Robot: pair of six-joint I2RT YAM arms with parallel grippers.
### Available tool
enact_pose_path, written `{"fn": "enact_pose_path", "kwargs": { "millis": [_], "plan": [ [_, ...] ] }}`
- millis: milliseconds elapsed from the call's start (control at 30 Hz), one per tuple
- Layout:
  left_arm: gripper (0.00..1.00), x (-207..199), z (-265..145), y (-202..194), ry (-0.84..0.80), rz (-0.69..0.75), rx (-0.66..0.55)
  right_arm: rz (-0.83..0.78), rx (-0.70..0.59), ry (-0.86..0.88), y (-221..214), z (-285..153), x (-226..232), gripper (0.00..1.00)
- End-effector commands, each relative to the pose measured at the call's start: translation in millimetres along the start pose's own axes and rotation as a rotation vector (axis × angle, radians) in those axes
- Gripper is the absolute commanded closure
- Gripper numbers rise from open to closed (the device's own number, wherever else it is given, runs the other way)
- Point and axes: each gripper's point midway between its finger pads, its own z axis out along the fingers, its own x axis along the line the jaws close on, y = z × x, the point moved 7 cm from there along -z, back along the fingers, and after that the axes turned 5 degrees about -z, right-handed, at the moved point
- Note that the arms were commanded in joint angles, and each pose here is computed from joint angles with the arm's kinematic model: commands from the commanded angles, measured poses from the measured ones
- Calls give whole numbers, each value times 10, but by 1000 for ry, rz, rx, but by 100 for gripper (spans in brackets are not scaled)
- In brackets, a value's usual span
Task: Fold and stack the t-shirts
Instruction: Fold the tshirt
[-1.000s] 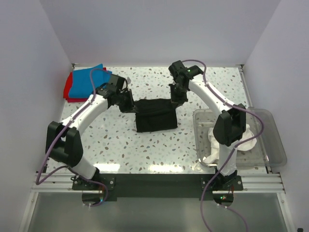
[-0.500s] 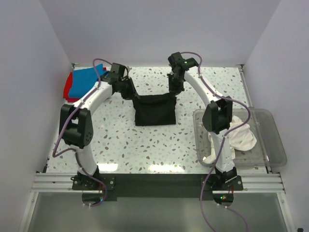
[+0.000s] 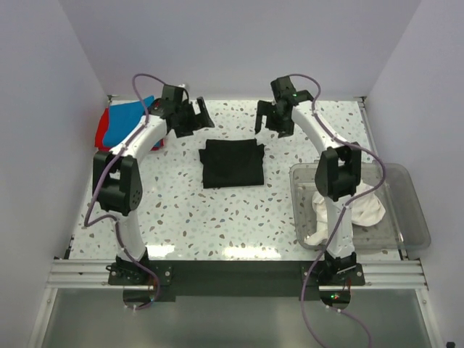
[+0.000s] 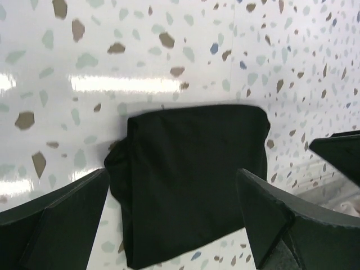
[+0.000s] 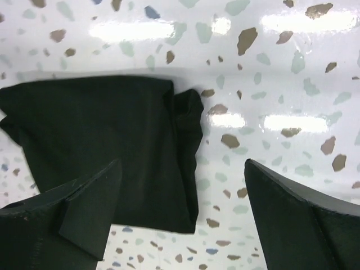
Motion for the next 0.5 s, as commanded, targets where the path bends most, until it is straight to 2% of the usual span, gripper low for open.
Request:
{"fn": "enact_pose_path", "kwargs": {
  "millis": [0, 67, 100, 167, 200, 467],
  "plan": [
    [0, 26, -230, -105, -53, 35, -38, -49, -155, 99, 108, -611, 148, 8],
    [0, 139, -253, -302, -51, 13, -5, -54, -130, 99, -16, -652, 111, 14],
    [0, 147, -268, -369, -75, 10, 13, -55, -119, 104, -62, -659, 110, 22],
    [0, 217, -290, -531, -95, -4, 33, -44, -87, 141, -195, -677, 115, 29],
    [0, 215, -294, -554, -115, -7, 25, -40, -98, 166, -207, -682, 141, 36],
    [0, 282, -339, -769, -205, -9, 42, -14, 3, 285, -559, -490, 292, 58]
  ]
}}
